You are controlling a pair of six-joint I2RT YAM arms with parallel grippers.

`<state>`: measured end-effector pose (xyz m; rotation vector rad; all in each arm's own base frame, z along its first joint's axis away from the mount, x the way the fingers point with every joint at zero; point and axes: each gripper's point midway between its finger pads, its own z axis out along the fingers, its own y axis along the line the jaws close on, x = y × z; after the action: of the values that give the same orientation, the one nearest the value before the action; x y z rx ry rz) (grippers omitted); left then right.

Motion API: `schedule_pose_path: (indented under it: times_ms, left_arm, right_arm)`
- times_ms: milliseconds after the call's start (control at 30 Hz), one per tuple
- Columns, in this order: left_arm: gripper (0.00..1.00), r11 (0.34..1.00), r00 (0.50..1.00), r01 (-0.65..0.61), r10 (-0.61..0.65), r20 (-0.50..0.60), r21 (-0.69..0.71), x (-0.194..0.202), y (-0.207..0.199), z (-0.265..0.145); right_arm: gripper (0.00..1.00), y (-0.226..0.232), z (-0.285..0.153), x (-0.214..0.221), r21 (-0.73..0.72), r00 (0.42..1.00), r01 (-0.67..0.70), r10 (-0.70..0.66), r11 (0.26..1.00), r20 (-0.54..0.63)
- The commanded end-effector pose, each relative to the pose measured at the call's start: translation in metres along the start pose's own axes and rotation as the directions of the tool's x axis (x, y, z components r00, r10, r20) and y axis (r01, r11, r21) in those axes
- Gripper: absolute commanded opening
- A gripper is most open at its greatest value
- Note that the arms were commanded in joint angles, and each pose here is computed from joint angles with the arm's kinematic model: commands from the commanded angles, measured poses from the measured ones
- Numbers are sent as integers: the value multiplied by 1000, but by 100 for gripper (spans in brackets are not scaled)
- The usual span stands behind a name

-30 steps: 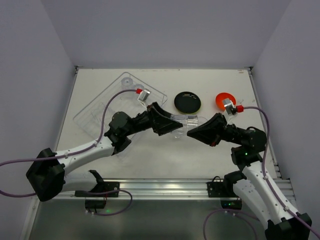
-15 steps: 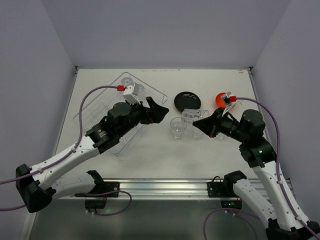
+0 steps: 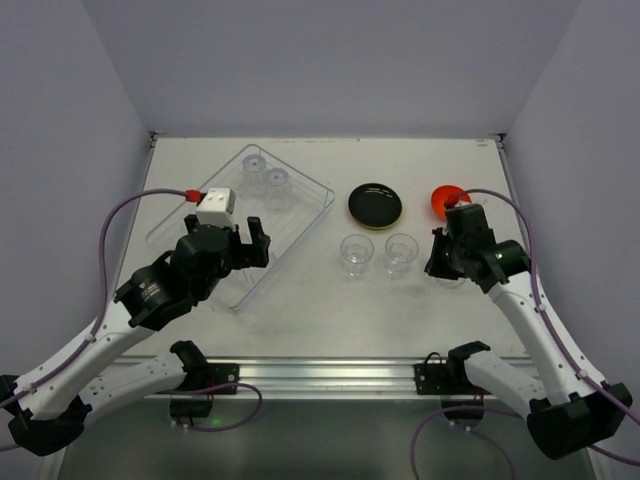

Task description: Unload the mixed dishes from the dish rack

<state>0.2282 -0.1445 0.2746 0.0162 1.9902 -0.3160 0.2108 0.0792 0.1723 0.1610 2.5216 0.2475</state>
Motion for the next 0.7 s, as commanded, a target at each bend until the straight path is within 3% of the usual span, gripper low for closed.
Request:
schedule_pose_path:
  times_ms: [0, 233, 500, 667]
  left_arm:
    - [100, 989, 991, -125, 121, -48, -84, 31, 26, 9]
    - [100, 974, 972, -210, 200, -121, -79, 54, 26, 25]
    - [100, 982, 976, -187, 183, -114, -24, 63, 21, 23]
    - [100, 984, 979, -178, 175, -101, -20, 62, 22, 20]
  right_arm:
    - [0, -21, 2, -2, 158, 998, -40, 46, 987, -38]
    - [0, -19, 41, 21, 193, 981, -127, 153, 973, -124]
    - [1, -37, 60, 39, 303, 967, -160, 211, 940, -144]
    - [2, -37, 77, 43, 298, 967, -150, 202, 943, -153]
